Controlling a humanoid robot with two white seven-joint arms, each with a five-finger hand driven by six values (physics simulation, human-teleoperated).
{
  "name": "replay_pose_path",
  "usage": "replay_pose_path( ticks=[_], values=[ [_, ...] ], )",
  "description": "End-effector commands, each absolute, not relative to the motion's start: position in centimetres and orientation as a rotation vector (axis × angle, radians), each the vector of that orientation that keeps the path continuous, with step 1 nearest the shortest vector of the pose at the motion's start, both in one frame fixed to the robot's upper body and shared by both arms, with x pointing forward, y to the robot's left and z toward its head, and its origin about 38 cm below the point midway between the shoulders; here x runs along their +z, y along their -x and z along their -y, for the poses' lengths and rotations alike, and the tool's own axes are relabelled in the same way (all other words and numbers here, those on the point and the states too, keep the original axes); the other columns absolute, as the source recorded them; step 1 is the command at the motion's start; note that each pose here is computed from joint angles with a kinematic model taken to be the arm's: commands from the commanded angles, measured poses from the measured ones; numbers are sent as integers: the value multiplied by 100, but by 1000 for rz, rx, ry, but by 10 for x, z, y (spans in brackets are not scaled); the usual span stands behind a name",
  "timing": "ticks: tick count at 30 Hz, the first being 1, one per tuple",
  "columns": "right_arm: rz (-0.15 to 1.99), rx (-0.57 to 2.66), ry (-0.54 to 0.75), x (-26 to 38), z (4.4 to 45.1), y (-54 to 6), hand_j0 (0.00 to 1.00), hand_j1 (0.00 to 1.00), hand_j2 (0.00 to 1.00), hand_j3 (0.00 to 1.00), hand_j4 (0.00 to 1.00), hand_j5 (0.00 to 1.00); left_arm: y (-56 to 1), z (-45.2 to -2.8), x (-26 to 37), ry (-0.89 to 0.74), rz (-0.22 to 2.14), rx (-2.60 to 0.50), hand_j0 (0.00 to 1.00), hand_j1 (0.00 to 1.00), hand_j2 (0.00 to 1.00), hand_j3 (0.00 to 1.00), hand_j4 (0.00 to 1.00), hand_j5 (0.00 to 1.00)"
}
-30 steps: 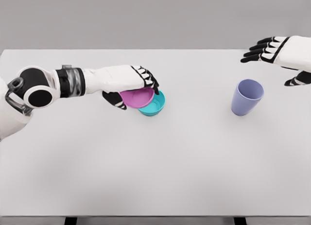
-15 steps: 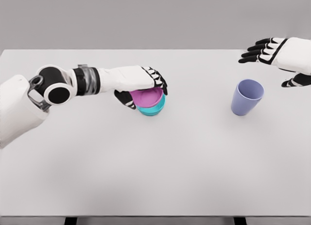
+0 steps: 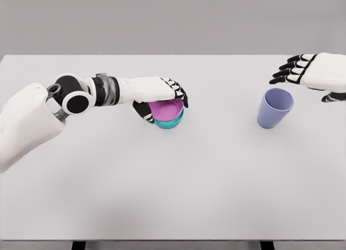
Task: Stacking bowl and cup with both arms
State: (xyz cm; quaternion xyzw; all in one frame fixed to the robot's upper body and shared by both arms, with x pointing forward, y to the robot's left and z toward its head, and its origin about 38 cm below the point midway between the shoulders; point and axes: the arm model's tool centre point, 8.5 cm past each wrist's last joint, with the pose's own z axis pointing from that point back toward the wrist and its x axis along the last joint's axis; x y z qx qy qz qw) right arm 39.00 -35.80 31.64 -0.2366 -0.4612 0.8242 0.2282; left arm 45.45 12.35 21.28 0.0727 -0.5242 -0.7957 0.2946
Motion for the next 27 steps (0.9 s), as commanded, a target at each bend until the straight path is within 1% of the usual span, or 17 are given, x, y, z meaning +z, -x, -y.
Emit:
replay_pose_path(
  ticks=[1,5,11,19,24,27],
  values=[
    [1271,2272,619,307,353,-391,100,100,100,100,100,100,-456,-122,211,-184,1393,-2109,65,65,65,65,65,65],
    [1245,2296,639,301,350,-394,100,100,100,100,100,100,-457,-122,209,-181,1390,-2106,65,65,65,65,65,65],
    [1293,2293,618,298,337,-398,100,100,100,100,100,100,-460,-125,207,-183,1380,-2100,65,65,65,65,65,65],
    [1267,2317,563,282,332,-396,100,100,100,100,100,100,-461,-124,204,-178,1374,-2093,66,66,66,66,66,66],
    [1262,2320,547,277,331,-396,100,100,100,100,100,100,-464,-128,200,-179,1356,-2084,66,66,66,66,66,66],
    [1247,2305,562,271,331,-407,100,100,100,100,100,100,-465,-129,199,-177,1354,-2083,66,66,66,66,66,66]
  ],
)
